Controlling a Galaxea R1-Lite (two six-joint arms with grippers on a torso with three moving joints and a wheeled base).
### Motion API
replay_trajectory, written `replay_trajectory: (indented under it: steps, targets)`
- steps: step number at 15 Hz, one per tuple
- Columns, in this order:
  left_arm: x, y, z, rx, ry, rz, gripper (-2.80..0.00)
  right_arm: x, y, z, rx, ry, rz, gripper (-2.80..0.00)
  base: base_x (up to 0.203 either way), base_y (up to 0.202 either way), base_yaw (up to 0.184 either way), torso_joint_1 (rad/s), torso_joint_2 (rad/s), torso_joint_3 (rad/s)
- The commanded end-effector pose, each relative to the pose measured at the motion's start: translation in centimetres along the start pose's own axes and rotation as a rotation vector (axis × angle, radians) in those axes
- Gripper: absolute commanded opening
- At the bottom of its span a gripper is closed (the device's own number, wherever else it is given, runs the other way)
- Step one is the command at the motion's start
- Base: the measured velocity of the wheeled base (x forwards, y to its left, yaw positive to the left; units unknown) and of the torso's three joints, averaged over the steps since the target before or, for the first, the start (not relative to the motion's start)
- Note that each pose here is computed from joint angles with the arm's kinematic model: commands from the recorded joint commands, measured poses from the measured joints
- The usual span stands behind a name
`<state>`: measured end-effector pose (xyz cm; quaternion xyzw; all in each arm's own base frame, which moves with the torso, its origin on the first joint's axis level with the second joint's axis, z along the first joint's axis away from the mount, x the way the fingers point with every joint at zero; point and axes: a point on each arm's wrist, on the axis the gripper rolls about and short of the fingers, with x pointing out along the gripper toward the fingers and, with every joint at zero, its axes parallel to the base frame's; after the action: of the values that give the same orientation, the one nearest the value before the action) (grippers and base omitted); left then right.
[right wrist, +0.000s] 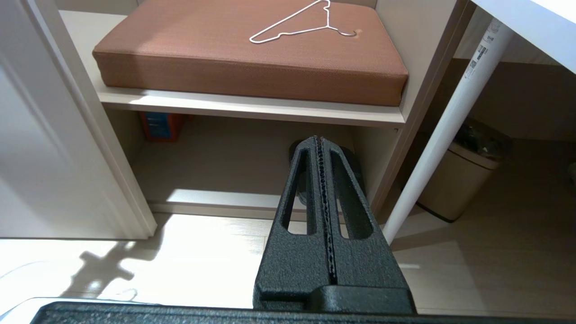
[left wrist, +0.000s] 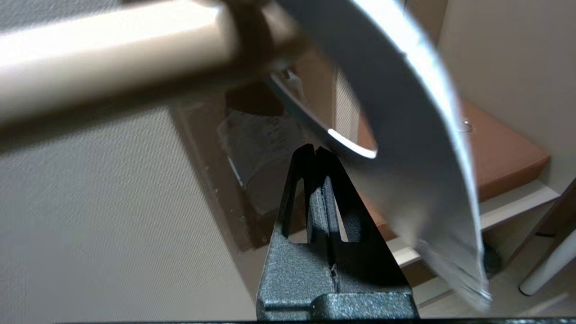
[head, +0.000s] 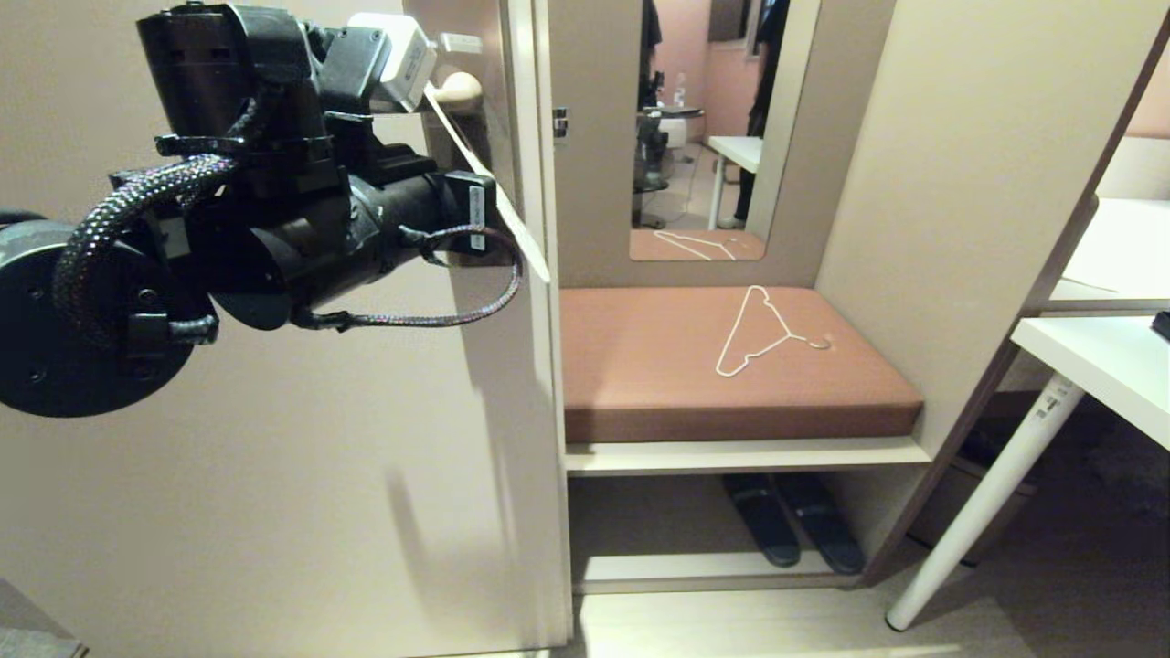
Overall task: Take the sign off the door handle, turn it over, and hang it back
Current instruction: Hang the sign back with the other side facing out
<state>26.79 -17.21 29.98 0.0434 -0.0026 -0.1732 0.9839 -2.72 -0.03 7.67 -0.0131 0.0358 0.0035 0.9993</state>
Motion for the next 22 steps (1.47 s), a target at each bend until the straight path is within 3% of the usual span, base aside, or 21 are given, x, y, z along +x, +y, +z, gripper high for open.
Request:
replay_trajectory:
  steps: [1, 13, 22]
  targets:
    - [-0.9, 0.2, 0.2, -0.001, -0.006, 0.000, -2.80, 0.0, 0.0, 0.0, 0.000, 0.002, 0.000, -2.80, 0.000, 0.000, 0.000, 0.000, 0.00, 0.000]
    - [-2.4, 0.5, 2.0, 0.004, -0.068, 0.003, -2.80, 0.0, 0.0, 0.0, 0.000, 0.001, 0.000, -2.80, 0.000, 0.000, 0.000, 0.000, 0.00, 0.000]
    - [-1.4, 0.0, 1.1, 0.010, -0.038, -0.009, -2.80, 0.0, 0.0, 0.0, 0.000, 0.000, 0.000, -2.80, 0.000, 0.000, 0.000, 0.000, 0.00, 0.000]
